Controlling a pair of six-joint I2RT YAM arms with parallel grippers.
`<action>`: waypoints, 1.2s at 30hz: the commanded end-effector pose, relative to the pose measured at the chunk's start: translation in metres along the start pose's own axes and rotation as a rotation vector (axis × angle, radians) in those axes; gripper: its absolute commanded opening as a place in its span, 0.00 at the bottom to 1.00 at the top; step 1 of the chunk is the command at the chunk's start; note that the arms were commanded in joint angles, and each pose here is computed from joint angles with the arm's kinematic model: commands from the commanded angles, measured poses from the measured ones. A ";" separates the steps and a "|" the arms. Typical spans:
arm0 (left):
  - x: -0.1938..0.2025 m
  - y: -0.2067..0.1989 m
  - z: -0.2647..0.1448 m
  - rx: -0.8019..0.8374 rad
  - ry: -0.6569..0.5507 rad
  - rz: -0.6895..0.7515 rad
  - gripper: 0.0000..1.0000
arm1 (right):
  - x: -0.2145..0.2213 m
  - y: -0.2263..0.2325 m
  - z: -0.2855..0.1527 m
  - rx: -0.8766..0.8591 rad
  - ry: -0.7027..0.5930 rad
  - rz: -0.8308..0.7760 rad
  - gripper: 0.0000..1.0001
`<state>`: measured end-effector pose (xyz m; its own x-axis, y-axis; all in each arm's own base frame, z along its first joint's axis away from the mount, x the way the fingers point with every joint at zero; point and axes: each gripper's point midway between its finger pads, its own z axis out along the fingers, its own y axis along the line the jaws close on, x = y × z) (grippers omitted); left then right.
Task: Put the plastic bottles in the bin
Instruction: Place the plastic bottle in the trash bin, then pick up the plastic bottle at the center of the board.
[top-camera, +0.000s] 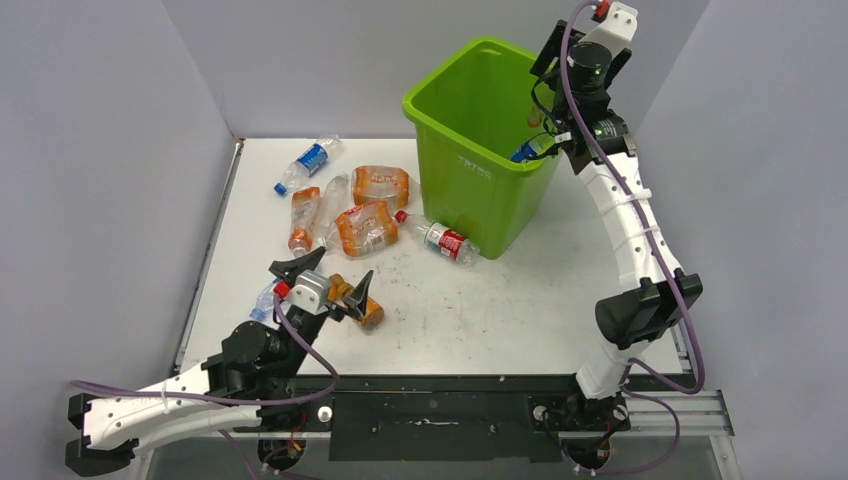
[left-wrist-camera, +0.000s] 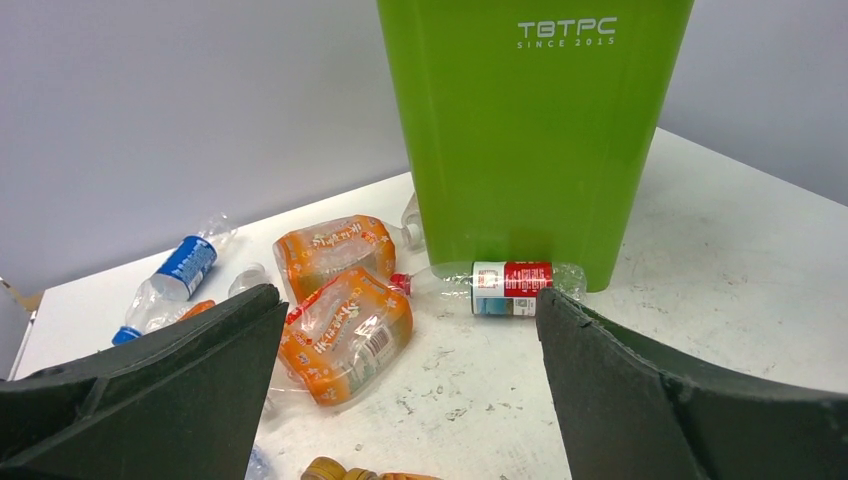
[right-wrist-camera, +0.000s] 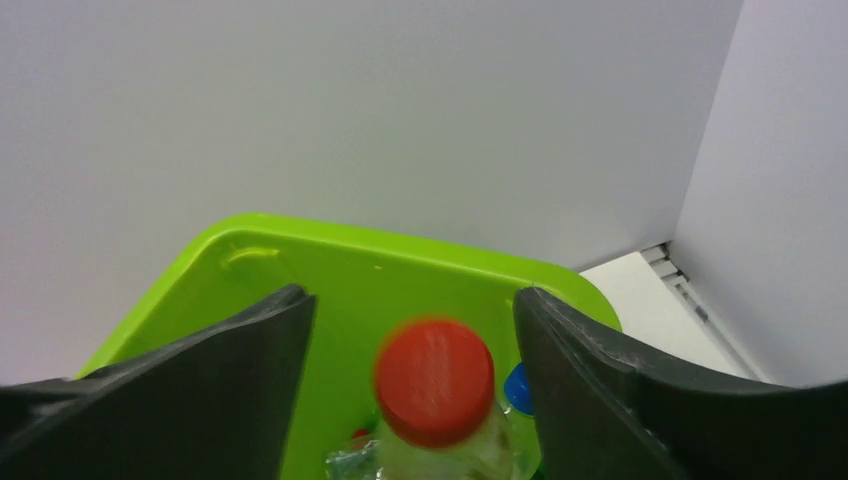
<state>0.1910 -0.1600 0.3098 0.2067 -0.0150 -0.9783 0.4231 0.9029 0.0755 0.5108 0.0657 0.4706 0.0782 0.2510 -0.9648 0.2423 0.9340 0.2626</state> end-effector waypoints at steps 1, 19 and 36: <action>-0.019 0.002 0.003 0.001 -0.028 -0.019 0.96 | -0.023 0.007 -0.011 -0.065 -0.027 0.054 0.85; -0.012 -0.002 0.011 0.003 -0.025 -0.067 0.96 | 0.007 0.072 -0.247 -0.679 0.139 0.195 0.98; 0.048 0.010 -0.015 -0.218 0.239 -0.527 0.96 | 0.239 -0.014 -0.345 -0.798 0.545 0.131 1.00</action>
<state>0.1919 -0.1637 0.3026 -0.0154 -0.2687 -0.9631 0.4144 0.8749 -0.2507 0.1968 0.1930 0.2383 -0.4407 0.1852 -0.8783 -0.4724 0.7842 0.4024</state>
